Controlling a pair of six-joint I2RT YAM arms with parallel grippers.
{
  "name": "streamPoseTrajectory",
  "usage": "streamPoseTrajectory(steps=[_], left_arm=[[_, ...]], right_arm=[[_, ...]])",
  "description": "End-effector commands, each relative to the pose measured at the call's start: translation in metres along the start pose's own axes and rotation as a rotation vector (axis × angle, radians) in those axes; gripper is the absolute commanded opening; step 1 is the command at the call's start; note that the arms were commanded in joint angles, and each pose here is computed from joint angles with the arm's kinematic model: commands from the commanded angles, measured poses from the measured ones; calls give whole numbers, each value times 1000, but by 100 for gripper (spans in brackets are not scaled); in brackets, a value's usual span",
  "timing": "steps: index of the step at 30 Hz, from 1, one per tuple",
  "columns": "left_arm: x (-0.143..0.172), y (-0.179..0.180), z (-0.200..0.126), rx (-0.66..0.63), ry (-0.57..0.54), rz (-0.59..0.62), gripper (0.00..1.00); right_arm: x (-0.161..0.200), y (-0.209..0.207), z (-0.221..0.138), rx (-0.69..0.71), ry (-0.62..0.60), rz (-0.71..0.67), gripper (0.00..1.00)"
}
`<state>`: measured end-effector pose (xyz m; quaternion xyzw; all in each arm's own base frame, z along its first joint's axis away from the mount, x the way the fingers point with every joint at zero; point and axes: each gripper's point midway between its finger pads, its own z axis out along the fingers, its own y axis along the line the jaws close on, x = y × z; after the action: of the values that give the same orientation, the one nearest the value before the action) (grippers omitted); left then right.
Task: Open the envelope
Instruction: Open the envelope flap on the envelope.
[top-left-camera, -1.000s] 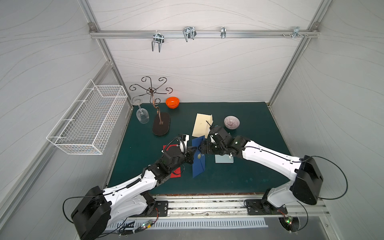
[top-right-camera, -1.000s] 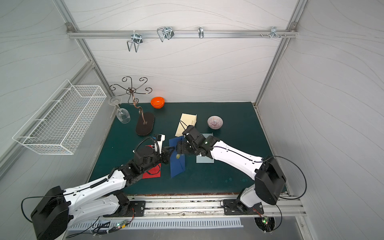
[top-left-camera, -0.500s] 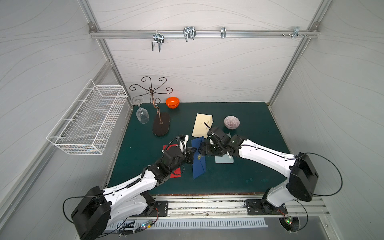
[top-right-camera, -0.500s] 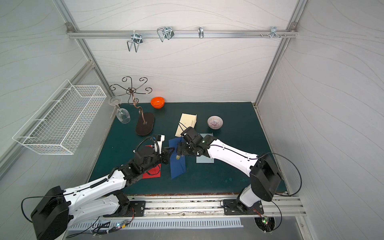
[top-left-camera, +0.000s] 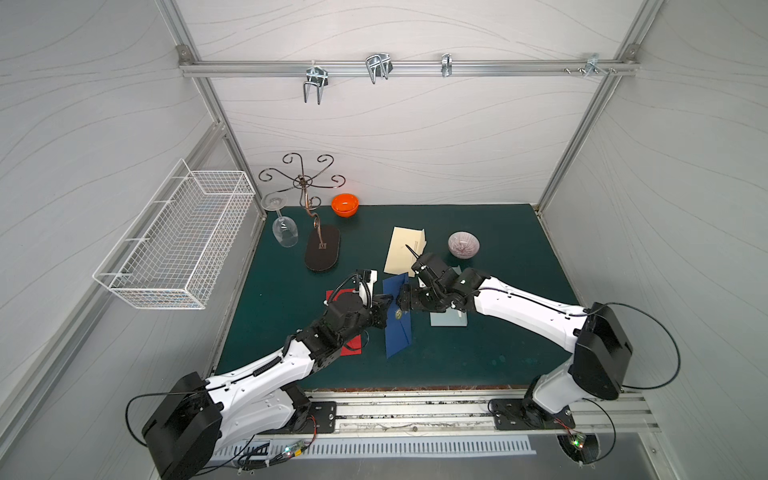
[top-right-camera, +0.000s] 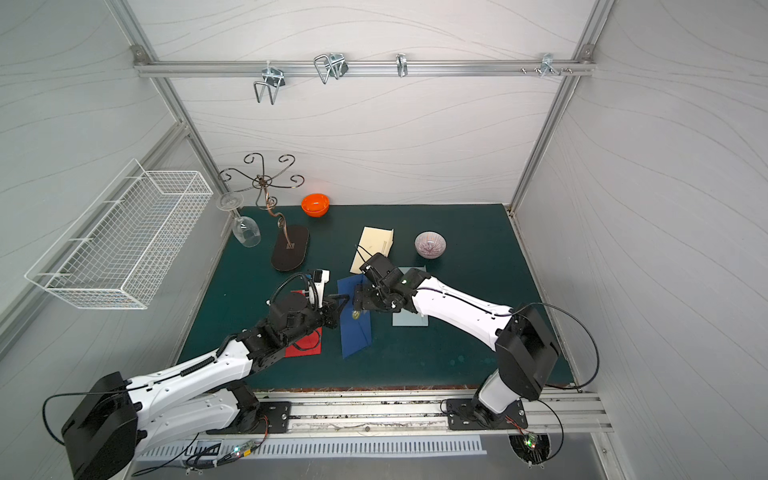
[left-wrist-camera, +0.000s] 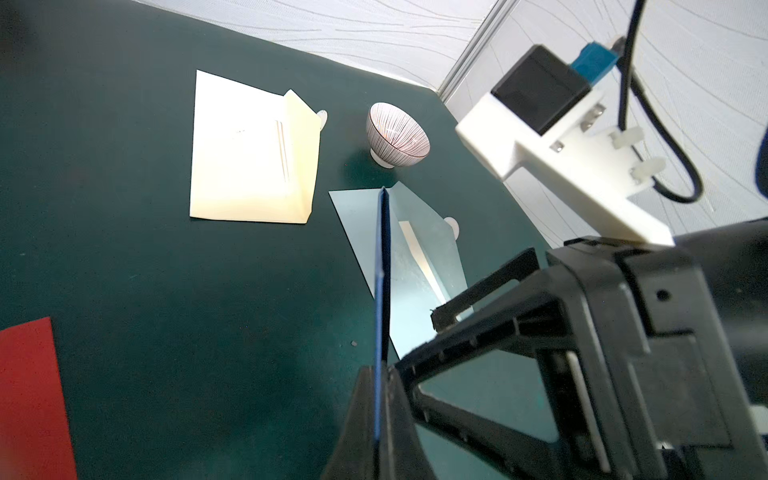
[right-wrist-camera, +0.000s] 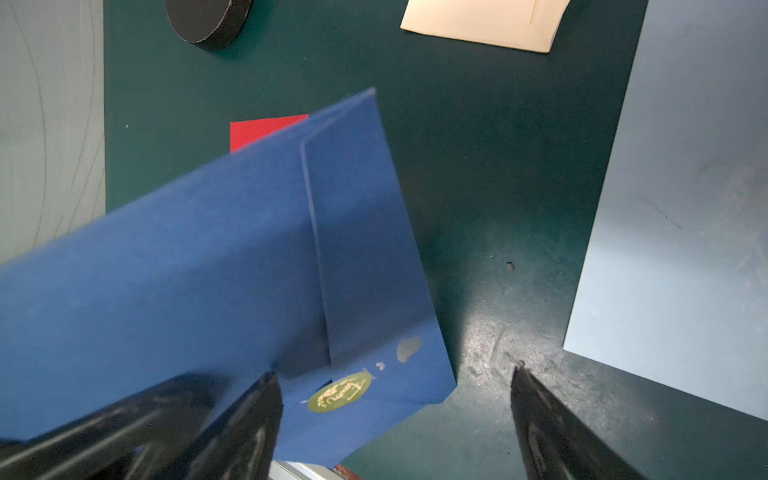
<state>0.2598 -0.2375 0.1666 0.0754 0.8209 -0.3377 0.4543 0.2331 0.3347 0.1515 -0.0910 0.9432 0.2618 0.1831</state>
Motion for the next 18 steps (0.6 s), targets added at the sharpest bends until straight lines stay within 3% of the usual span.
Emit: streamPoseTrajectory(steps=[1, 18], left_arm=[[-25, -15, 0, 35, -69, -7, 0], [-26, -19, -1, 55, -71, 17, 0]], right_arm=[[4, -4, -1, 36, 19, 16, 88], [6, -9, 7, 89, 58, 16, 87]])
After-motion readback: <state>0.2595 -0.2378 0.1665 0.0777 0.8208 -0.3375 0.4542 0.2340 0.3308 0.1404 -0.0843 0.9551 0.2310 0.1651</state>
